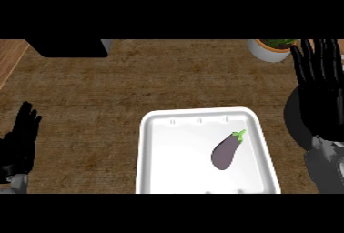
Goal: Pick the eggplant from the tray and place it in the pot
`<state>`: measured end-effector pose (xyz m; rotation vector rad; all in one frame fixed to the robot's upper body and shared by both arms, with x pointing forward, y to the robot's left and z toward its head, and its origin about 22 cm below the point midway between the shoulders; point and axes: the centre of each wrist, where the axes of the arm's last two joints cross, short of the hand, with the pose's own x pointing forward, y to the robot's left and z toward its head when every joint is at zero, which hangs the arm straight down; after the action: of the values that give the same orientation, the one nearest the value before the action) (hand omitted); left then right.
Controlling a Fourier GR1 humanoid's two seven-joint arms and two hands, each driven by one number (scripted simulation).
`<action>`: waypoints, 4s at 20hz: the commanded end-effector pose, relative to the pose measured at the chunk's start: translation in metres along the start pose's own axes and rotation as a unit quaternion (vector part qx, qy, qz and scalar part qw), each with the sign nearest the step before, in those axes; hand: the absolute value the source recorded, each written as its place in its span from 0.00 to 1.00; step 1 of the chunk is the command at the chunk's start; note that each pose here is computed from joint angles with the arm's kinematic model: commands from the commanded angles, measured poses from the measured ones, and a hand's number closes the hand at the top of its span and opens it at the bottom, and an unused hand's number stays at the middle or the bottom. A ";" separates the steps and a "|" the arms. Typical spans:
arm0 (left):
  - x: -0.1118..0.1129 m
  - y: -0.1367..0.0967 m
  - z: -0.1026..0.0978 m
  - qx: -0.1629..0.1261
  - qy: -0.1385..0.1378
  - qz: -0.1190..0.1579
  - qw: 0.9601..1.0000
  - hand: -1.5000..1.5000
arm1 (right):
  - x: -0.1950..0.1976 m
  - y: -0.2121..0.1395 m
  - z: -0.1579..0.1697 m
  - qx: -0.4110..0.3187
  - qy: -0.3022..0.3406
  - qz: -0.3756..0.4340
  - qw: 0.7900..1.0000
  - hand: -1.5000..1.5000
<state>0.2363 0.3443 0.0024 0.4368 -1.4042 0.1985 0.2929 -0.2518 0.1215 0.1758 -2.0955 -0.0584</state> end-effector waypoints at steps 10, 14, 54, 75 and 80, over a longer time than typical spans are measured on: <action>0.091 -0.068 -0.015 -0.142 -0.175 0.083 0.971 0.50 | -0.072 -0.148 0.114 -0.008 0.377 0.039 0.925 0.00; 0.098 -0.069 -0.023 -0.140 -0.168 0.085 0.972 0.50 | -0.072 -0.158 0.123 0.067 0.303 0.022 0.950 0.00; 0.118 -0.089 -0.013 -0.148 -0.164 0.086 0.971 0.50 | -0.133 -0.077 0.039 0.362 0.415 0.122 0.826 0.00; 0.094 -0.093 -0.020 -0.161 -0.158 0.078 0.971 0.50 | -0.165 -0.017 0.084 0.376 0.442 0.144 0.802 0.00; 0.096 -0.084 -0.028 -0.140 -0.158 0.080 0.974 0.50 | -0.158 0.008 0.077 0.406 0.409 0.124 0.808 1.00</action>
<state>0.3055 0.2698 0.0793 0.1094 -1.7610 0.0507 0.3134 -0.2514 -0.0396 0.2580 -1.1185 0.9178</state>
